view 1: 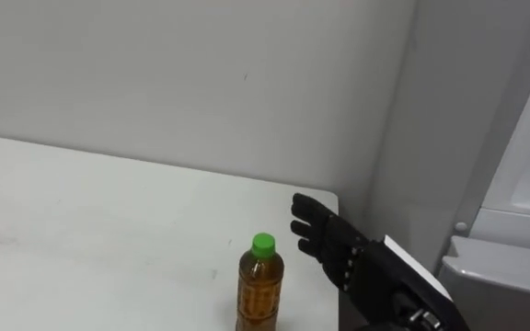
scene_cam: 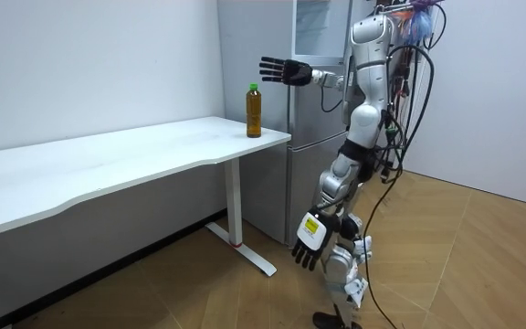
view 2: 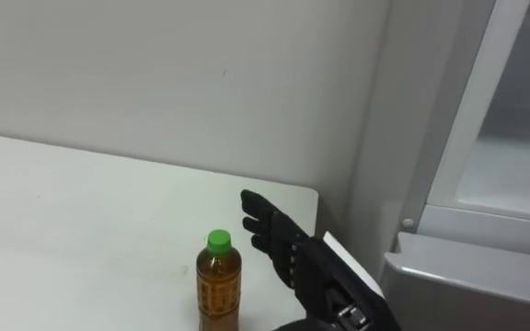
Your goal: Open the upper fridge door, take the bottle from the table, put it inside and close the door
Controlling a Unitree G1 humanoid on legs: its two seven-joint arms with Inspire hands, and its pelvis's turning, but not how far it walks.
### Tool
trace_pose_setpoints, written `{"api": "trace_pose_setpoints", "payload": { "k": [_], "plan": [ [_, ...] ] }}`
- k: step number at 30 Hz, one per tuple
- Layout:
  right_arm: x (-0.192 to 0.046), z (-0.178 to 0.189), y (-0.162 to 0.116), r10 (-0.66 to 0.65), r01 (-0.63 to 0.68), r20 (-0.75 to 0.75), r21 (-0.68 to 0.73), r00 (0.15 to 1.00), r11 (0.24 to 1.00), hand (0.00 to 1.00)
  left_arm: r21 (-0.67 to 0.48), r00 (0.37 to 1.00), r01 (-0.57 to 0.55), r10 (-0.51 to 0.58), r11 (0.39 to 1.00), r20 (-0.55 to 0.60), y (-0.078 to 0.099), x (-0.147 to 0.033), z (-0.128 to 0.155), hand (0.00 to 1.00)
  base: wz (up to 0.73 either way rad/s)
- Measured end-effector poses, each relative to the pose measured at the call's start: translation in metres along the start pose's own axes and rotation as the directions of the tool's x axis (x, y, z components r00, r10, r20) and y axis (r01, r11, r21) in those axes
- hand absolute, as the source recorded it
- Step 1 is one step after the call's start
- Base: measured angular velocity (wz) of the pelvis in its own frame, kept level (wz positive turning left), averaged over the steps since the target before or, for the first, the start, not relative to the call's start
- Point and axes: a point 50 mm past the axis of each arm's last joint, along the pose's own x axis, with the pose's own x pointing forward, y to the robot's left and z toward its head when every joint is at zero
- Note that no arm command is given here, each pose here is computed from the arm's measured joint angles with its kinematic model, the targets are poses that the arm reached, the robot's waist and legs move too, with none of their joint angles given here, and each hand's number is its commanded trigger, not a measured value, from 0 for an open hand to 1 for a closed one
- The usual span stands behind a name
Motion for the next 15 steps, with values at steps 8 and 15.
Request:
{"api": "trace_pose_setpoints", "payload": {
  "k": [8, 15],
  "plan": [
    [0.006, -0.010, -0.004, -0.081, 0.082, -0.027, 0.037, 0.996, 0.996, 0.00, -0.001, 1.000, -0.003, 0.003, 1.000, 0.005, 0.001, 0.001, 0.004, 0.00, 0.00],
    [0.023, -0.018, -0.019, -0.213, 0.215, -0.046, 0.048, 0.976, 0.975, 0.00, -0.003, 1.000, -0.002, 0.002, 1.000, 0.016, -0.001, 0.002, 0.012, 0.00, 0.01]
  ]
}}
